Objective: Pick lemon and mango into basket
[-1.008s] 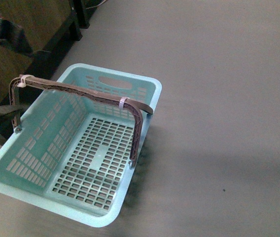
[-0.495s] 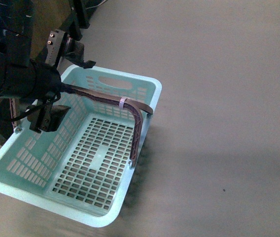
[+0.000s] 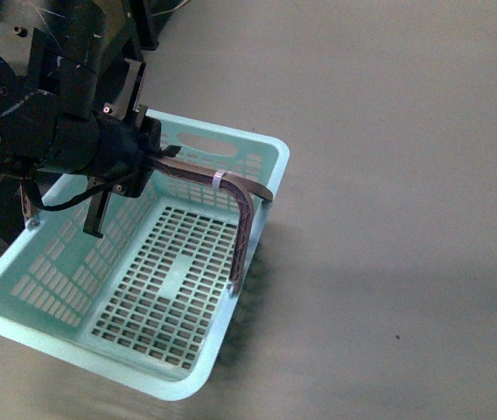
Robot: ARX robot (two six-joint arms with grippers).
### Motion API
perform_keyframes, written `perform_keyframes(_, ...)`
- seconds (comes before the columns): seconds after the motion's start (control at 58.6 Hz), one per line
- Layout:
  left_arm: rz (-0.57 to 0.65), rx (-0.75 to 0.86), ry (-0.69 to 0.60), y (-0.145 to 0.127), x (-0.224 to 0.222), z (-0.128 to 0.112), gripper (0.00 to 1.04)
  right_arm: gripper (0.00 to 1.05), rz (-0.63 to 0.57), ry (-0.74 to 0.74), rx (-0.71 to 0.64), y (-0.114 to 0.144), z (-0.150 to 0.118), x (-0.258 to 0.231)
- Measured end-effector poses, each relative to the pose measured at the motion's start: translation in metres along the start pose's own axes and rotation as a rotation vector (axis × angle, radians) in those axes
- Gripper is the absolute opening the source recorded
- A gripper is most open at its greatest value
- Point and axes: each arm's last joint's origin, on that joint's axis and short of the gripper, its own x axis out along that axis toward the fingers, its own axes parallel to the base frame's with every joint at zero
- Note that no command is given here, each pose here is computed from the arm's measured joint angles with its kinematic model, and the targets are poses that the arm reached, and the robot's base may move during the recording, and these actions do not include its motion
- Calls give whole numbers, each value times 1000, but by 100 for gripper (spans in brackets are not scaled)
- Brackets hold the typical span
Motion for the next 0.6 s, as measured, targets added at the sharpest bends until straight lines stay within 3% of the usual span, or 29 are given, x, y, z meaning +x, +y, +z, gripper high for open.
perform_keyframes(0.034,-9,-19,4,-2,-7,0,6,96,0,0,0,0,0,0)
perform_keyframes(0.273,-121,-8,-3,-30,-78,7,5,96,0,0,0,0,0,0)
perform_keyframes(0.598,-352,-81,-30,-68,-213,27,5,96,0,0,0,0,0,0)
